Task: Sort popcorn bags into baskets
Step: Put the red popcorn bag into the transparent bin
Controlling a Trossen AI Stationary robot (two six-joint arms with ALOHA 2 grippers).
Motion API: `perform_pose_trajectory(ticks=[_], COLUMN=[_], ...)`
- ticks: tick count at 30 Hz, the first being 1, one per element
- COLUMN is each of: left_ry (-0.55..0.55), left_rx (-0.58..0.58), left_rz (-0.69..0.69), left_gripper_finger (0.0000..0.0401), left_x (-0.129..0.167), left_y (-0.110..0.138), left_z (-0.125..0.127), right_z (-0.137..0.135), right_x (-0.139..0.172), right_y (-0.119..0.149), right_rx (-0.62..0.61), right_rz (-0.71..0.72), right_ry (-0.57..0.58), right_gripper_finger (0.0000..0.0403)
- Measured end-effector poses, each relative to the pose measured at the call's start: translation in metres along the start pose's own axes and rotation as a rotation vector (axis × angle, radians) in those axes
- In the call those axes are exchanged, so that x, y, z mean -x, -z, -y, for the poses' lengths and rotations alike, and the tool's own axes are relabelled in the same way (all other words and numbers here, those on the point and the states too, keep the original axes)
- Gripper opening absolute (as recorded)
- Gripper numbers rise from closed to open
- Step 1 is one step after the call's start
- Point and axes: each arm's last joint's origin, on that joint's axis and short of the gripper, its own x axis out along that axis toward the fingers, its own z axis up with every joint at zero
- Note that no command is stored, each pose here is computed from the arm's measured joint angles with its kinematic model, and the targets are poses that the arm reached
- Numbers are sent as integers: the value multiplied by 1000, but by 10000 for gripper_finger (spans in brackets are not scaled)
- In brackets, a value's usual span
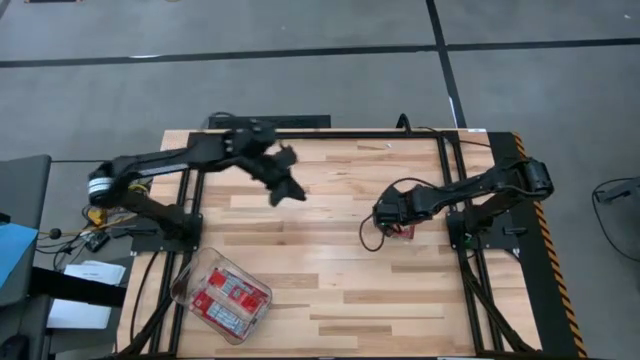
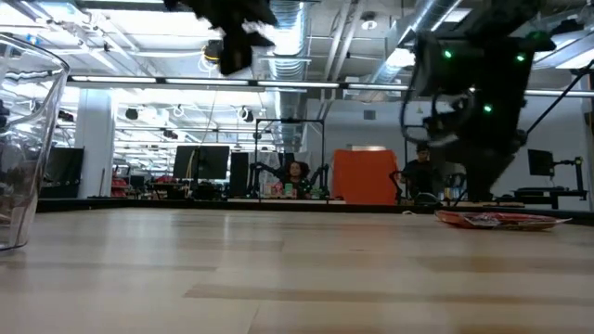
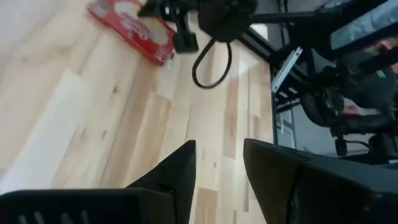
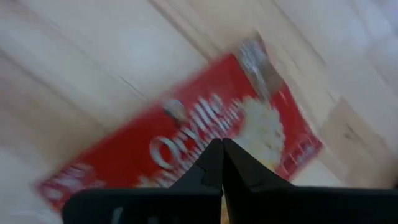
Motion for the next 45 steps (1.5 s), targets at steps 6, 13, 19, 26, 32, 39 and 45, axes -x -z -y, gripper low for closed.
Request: perform_pose_trajectory(ticks=[6,13,19,26,32,39,45], left_ry=[96,124,82,-40,-59,-93,-56], left_rx=[66,145,139,84,13,103,231], left_rz=[-97,-226,-214,-111,51,43,-45], left_gripper_finger=[121,121,121,121,141,221,260], left_x=[-65,-107,-111,-112,-105,-111,-131], left_y=[4,24,25,19,0,1,16], left_z=[-35,-62,-65,-68,-77,-115,-143], right_z=[0,-6,-19,-12,12,2,-31], right_x=[-10,-19,-16,-4,44,55,39], right_y=[19,28,1,-50,-52,-24,-13], right_rx=[-22,-80,-129,-216,-167,25,124], right_rz=[-29,-13,89,353,403,340,306], right_ry=[1,-40,-216,-483,-529,-509,-491], right_gripper_finger=[7,20,8,22,10,17,8])
